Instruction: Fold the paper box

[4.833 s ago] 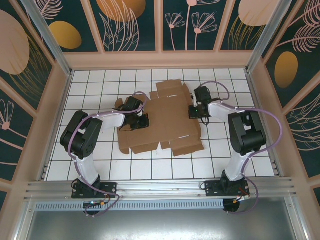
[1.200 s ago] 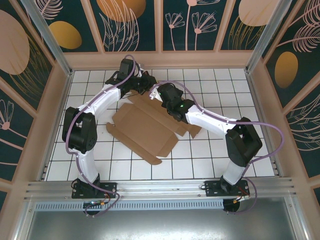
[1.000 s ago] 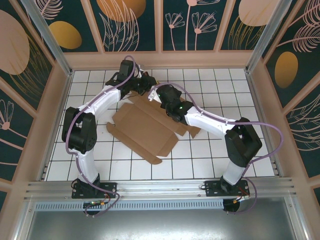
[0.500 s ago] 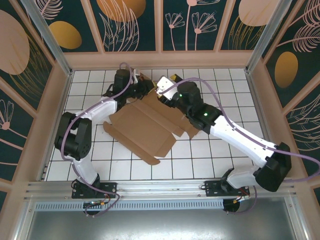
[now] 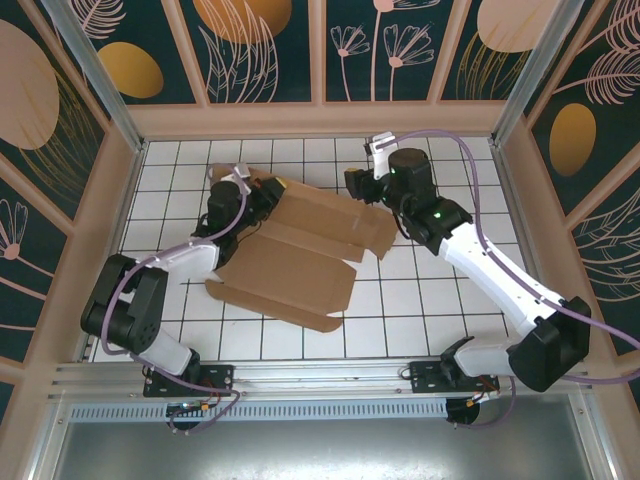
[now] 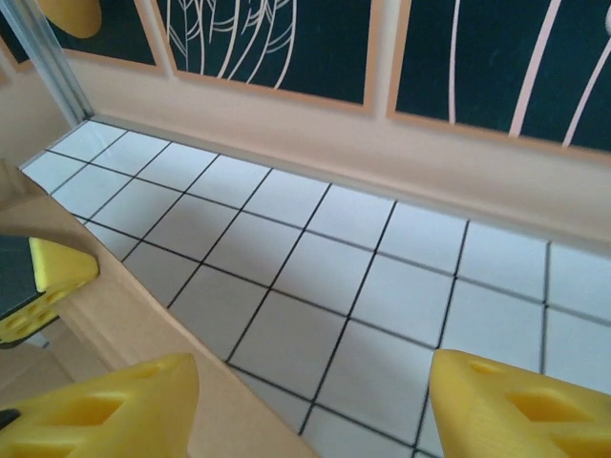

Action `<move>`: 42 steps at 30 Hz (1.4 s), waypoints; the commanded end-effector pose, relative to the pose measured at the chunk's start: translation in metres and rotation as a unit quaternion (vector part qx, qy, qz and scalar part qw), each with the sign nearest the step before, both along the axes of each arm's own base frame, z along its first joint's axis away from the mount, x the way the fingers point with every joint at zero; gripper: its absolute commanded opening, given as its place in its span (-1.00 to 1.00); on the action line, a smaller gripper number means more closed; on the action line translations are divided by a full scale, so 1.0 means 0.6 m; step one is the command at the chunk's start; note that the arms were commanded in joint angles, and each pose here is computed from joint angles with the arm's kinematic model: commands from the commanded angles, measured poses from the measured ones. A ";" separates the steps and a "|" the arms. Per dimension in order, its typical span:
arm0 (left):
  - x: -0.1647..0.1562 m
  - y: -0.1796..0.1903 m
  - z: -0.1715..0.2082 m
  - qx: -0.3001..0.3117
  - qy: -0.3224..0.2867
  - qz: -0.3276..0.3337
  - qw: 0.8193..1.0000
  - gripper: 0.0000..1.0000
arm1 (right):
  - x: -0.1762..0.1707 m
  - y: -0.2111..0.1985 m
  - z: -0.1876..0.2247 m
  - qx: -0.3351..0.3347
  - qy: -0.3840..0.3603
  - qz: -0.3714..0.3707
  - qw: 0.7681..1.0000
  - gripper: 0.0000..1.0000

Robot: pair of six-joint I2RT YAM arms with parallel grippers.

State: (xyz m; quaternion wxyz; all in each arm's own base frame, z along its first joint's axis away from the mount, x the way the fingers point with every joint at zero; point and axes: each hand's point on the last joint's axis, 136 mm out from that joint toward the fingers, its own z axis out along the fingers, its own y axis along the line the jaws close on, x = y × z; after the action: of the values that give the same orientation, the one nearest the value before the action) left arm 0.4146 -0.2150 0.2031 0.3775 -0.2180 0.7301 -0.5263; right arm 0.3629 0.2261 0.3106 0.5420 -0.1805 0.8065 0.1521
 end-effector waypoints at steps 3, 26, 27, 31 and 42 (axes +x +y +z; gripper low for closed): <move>-0.014 0.046 0.051 -0.039 -0.079 0.067 0.994 -1.00 | -0.008 0.013 -0.046 0.038 0.070 0.005 0.997 0.30; -0.117 0.060 0.007 0.015 -0.137 0.083 0.987 -1.00 | -0.037 0.037 -0.124 0.086 0.169 0.054 0.980 0.31; -0.120 0.060 -0.001 0.021 -0.133 0.080 0.988 -1.00 | -0.039 0.035 -0.127 0.085 0.170 0.053 0.980 0.32; -0.128 0.064 -0.020 0.034 -0.119 0.078 0.989 -1.00 | -0.044 0.027 -0.137 0.078 0.178 0.044 0.980 0.32; -0.131 0.063 -0.039 0.061 -0.098 0.070 0.991 -1.00 | -0.053 0.034 -0.123 0.139 0.218 0.027 0.966 0.32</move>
State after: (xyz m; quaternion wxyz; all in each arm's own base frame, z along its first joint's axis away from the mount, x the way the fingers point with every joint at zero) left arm 0.3393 -0.1736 0.1911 0.5008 -0.2123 0.6811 -0.4900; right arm 0.3349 0.2473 0.2257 0.3726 -0.1115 0.8738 0.2921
